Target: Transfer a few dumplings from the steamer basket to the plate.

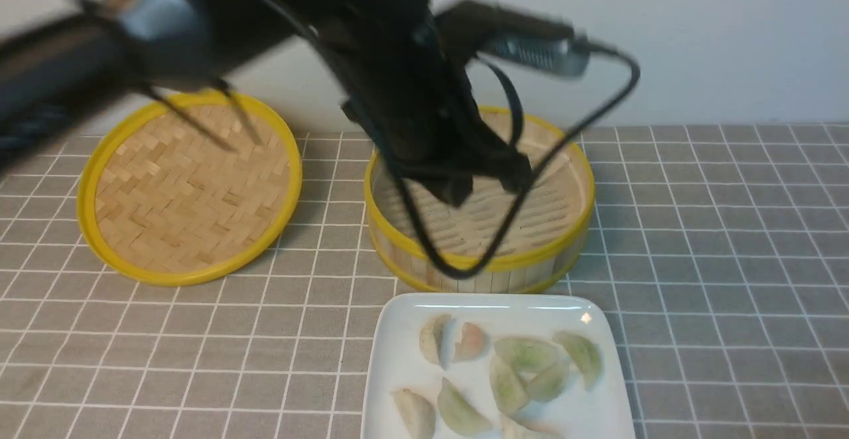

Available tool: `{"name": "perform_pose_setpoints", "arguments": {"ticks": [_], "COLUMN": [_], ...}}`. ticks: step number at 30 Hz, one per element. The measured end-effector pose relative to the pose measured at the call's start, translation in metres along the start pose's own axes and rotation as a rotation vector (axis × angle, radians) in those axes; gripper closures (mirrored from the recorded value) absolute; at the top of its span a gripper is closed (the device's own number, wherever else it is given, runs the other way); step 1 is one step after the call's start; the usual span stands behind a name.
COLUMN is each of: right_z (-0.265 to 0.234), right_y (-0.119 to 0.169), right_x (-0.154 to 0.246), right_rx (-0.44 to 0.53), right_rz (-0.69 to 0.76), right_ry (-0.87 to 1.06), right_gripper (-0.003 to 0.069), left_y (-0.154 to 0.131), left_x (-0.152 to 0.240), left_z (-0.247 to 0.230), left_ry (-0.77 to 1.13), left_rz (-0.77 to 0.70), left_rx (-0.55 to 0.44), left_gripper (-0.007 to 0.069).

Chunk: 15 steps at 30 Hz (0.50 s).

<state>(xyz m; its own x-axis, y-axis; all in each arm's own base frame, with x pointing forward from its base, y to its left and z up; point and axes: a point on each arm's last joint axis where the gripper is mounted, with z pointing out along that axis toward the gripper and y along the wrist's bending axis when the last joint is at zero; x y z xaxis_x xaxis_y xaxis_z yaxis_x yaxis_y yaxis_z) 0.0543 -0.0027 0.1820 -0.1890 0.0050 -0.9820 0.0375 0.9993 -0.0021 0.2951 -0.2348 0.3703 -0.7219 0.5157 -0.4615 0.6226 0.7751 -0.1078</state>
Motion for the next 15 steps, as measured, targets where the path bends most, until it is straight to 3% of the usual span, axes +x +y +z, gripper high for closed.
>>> {"name": "perform_pose_setpoints", "arguments": {"ticks": [6,15], "right_z": [0.0,0.0], "right_y": [0.0,0.0], "right_x": [0.0,0.0], "right_rx": [0.0,0.0], "right_rz": [0.0,0.0], "right_ry": [0.0,0.0], "right_gripper": [0.0672,0.0672], "left_y": [-0.01,-0.016], "left_x": [0.026,0.077], "left_z": [-0.105,-0.173], "left_ry": [-0.219,-0.407], "left_rz": [0.029,0.069], "left_rx": [-0.008,-0.012], "left_gripper": [0.063,0.063]}}
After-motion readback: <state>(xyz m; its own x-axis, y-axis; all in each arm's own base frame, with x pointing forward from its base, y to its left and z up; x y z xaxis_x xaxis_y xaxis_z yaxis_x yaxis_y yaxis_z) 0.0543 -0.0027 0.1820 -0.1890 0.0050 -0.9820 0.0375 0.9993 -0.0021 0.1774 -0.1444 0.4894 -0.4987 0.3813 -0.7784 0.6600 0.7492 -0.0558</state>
